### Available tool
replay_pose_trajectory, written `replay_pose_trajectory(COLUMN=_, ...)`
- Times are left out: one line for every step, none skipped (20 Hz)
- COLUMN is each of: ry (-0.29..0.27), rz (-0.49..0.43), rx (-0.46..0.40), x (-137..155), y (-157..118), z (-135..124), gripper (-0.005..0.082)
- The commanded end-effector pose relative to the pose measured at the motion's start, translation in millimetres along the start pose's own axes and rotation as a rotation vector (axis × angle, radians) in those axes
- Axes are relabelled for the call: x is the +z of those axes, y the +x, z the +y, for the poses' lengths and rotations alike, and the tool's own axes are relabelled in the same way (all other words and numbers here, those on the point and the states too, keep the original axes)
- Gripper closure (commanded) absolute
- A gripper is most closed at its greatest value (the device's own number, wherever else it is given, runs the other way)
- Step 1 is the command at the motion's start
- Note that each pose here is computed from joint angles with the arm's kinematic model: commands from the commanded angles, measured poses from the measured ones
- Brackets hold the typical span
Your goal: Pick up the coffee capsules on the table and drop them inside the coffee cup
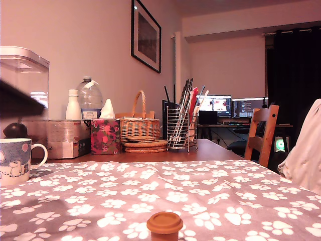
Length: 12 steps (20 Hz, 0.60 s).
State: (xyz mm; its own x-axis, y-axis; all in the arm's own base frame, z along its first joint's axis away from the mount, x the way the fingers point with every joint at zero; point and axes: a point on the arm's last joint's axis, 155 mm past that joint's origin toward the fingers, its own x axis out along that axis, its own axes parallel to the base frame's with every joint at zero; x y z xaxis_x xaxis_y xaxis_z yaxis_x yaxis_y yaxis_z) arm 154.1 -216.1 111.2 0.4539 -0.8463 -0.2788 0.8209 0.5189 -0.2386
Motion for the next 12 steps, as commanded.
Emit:
replay_pose_trajectory(ry=0.038, rz=0.021, rx=-0.013, x=-7.3, y=4.4, z=-3.6, gripper=0.0788)
replay_pose_trajectory(ry=0.056, rz=0.032, rx=-0.021, x=-9.8, y=6.9, z=-6.5, gripper=0.0788)
replay_pose_trajectory(ry=0.063, rz=0.042, rx=-0.031, x=-12.1, y=9.5, z=-9.6, gripper=0.0788)
replay_pose_trajectory(ry=0.086, rz=0.053, rx=-0.046, x=-14.9, y=12.1, z=-13.6, gripper=0.0788)
replay_pose_trajectory(ry=0.098, rz=0.061, rx=-0.056, x=-17.0, y=14.7, z=-16.3, gripper=0.0788)
replay_pose_trajectory(ry=0.101, rz=0.073, rx=-0.070, x=-20.1, y=17.3, z=-19.8, gripper=0.0788)
replay_pose_trajectory(ry=0.110, rz=0.085, rx=-0.082, x=-23.4, y=19.8, z=-22.6, gripper=0.0788)
replay_pose_trajectory(ry=0.111, rz=0.096, rx=-0.087, x=-26.4, y=22.2, z=-23.9, gripper=0.0788)
replay_pose_trajectory(ry=0.111, rz=0.107, rx=-0.089, x=-29.5, y=24.6, z=-24.4, gripper=0.0787)
replay_pose_trajectory(ry=0.111, rz=0.116, rx=-0.092, x=-32.0, y=26.9, z=-24.8, gripper=0.0778)
replay_pose_trajectory(ry=0.112, rz=0.124, rx=-0.097, x=-34.3, y=29.2, z=-25.6, gripper=0.0760)
replay_pose_trajectory(ry=0.113, rz=0.126, rx=-0.097, x=-35.4, y=31.5, z=-25.7, gripper=0.0714)
